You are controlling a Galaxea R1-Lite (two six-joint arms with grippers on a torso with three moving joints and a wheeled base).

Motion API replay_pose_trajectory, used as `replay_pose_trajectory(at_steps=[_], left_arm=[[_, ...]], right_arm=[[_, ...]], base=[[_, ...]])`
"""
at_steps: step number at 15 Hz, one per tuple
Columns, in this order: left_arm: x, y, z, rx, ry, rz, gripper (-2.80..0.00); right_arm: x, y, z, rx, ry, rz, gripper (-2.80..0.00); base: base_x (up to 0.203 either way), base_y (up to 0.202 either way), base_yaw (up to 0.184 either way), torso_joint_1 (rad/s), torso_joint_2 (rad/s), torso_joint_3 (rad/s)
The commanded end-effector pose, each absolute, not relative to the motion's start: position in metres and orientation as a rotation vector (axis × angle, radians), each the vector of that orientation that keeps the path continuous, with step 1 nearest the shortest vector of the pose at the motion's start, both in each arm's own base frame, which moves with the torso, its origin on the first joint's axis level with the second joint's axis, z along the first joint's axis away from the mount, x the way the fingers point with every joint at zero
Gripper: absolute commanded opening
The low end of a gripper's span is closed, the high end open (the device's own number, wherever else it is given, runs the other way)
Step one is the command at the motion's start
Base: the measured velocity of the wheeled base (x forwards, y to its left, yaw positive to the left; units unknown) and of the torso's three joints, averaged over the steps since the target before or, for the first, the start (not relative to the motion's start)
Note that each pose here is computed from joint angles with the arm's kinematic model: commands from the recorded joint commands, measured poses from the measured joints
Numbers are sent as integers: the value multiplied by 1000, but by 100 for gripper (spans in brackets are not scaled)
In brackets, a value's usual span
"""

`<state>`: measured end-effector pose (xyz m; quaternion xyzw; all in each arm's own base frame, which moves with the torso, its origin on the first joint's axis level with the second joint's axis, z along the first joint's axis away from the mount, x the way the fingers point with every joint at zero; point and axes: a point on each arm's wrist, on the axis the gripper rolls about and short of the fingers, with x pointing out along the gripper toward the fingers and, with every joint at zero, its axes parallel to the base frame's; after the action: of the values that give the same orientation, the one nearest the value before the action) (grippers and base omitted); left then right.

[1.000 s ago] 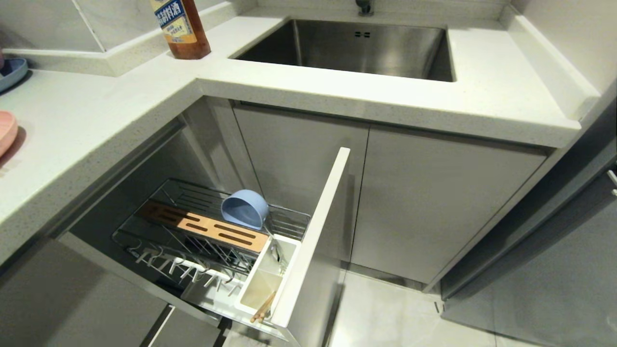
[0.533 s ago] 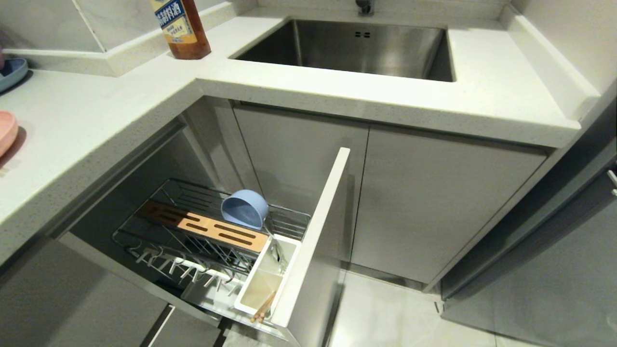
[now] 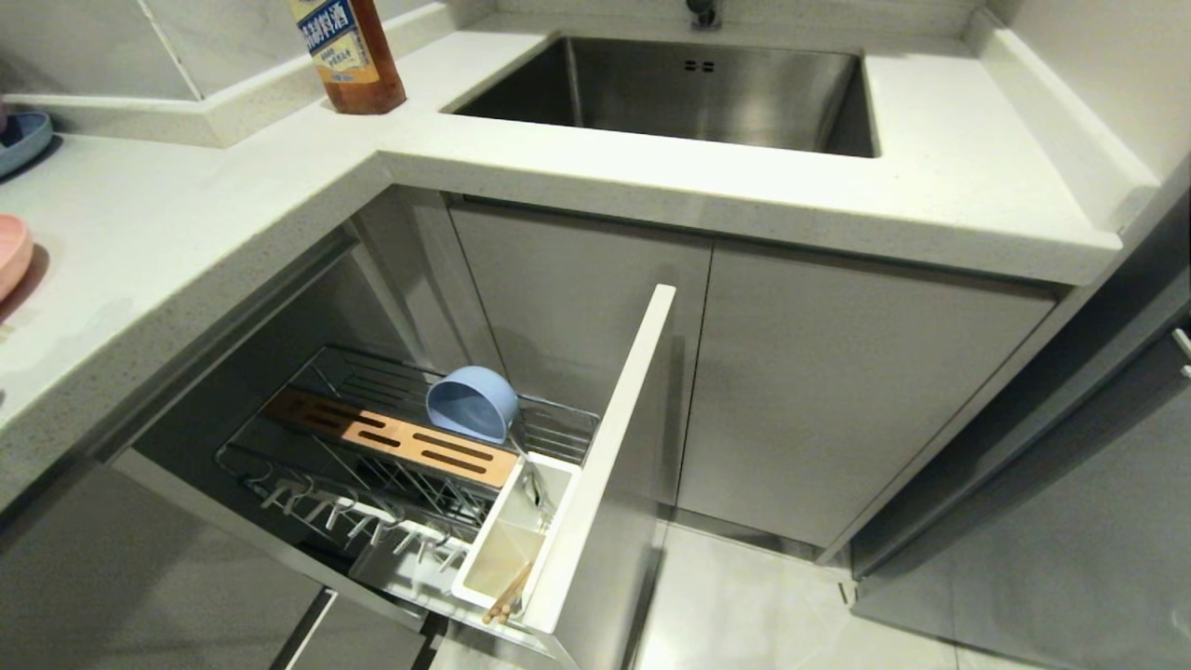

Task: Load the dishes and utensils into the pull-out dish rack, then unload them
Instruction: Pick up the chopsticks and place it in the cupboard

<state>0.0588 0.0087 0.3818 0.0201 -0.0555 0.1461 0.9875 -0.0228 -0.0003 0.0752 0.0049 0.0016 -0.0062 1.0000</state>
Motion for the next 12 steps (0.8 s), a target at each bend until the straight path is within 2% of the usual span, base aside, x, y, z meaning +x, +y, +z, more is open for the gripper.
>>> replay_pose_trajectory(at_steps=[1,6,12], left_arm=[[110,13,390,-10,-30,350,-280],[154,26,401,-337,44,528,-280],[170,52,394,-430,27,725,-280]], right_arm=[[-23,0,75,10,5,-12,-280],[-23,0,75,9,5,-11,-280],[-23,0,75,10,5,-12,-280]], base=[[0,0,0,0,0,0],[0,0,0,0,0,0],[0,0,0,0,0,0]])
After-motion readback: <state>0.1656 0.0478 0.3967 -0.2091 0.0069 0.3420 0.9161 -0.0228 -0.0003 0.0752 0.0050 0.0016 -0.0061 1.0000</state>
